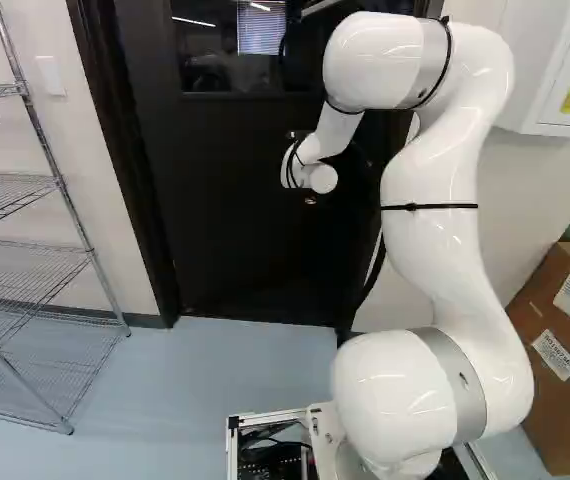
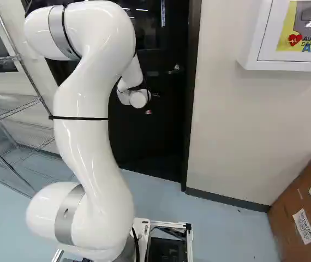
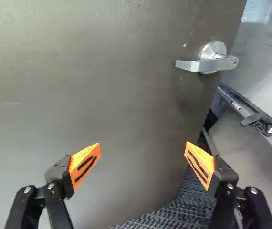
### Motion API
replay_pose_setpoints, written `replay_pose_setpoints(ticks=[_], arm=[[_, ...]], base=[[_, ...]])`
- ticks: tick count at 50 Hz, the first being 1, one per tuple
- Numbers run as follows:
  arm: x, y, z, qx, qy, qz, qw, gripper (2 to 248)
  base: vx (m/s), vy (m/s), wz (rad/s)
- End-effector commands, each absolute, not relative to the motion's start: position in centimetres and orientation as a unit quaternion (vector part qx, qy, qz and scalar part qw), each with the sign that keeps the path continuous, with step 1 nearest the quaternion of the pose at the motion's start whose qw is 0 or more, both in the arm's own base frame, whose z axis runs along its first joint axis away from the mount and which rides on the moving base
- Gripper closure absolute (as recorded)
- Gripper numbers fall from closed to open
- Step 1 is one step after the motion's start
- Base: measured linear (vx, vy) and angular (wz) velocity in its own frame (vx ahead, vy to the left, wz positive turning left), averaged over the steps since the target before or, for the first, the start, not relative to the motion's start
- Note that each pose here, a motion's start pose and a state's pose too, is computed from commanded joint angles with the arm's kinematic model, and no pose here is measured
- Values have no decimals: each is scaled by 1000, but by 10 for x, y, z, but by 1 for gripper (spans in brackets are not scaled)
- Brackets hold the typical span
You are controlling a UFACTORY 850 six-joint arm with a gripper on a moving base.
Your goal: Open the door and move inside
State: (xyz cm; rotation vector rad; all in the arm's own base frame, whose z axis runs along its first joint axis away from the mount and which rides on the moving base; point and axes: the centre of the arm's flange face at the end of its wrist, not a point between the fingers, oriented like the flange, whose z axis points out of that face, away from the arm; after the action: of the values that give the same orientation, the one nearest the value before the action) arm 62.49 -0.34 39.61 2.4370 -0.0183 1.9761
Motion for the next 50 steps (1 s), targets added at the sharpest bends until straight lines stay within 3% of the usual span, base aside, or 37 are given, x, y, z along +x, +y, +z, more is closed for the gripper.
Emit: replay_pose_setpoints(ticks=[50], arm=[[523,-3,407,794,-6,608,2,3]], base=[[0,0,0]])
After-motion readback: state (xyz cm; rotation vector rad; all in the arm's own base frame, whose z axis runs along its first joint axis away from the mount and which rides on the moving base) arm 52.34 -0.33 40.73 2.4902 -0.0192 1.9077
